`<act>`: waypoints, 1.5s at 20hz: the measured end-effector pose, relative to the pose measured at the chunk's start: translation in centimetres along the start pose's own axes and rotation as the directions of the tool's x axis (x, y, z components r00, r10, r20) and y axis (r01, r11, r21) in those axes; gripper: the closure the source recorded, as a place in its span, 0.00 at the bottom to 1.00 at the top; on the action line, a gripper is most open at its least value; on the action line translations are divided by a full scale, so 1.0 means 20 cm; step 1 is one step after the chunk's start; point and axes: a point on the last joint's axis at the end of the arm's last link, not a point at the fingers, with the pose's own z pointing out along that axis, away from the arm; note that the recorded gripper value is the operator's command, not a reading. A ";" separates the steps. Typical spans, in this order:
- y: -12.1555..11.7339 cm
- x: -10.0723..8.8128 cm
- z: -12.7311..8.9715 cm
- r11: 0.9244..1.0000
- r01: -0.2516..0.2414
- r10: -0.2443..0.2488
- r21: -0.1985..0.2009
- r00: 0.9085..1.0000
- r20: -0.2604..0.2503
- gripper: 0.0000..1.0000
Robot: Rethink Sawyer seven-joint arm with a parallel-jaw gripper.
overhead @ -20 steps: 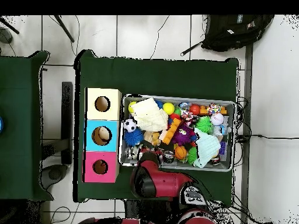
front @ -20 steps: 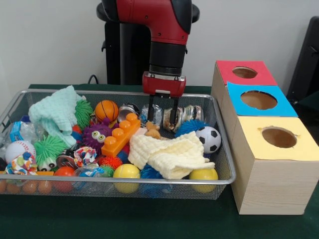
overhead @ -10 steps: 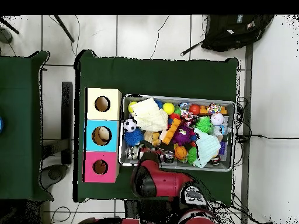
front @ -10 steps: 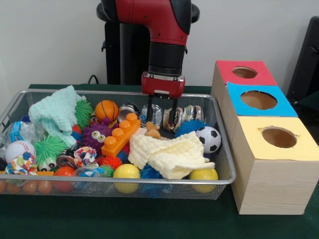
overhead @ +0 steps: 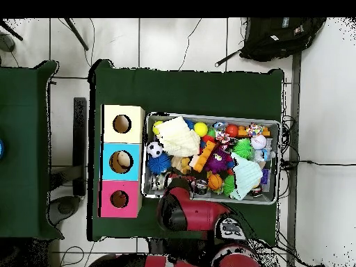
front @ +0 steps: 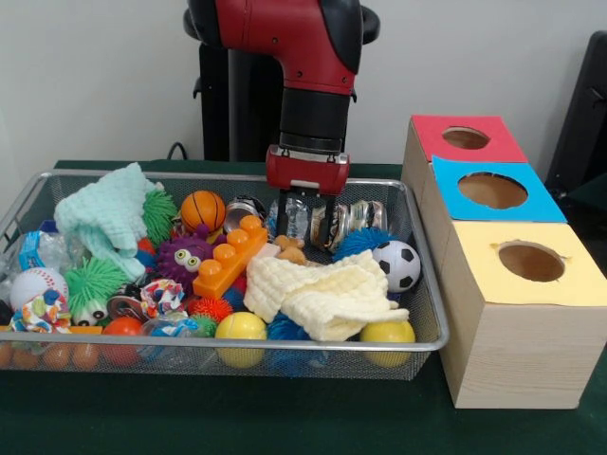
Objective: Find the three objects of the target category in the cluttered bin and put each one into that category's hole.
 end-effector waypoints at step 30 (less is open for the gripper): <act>-0.08 0.10 0.12 0.998 -0.037 0.037 0.045 0.999 -0.004 0.00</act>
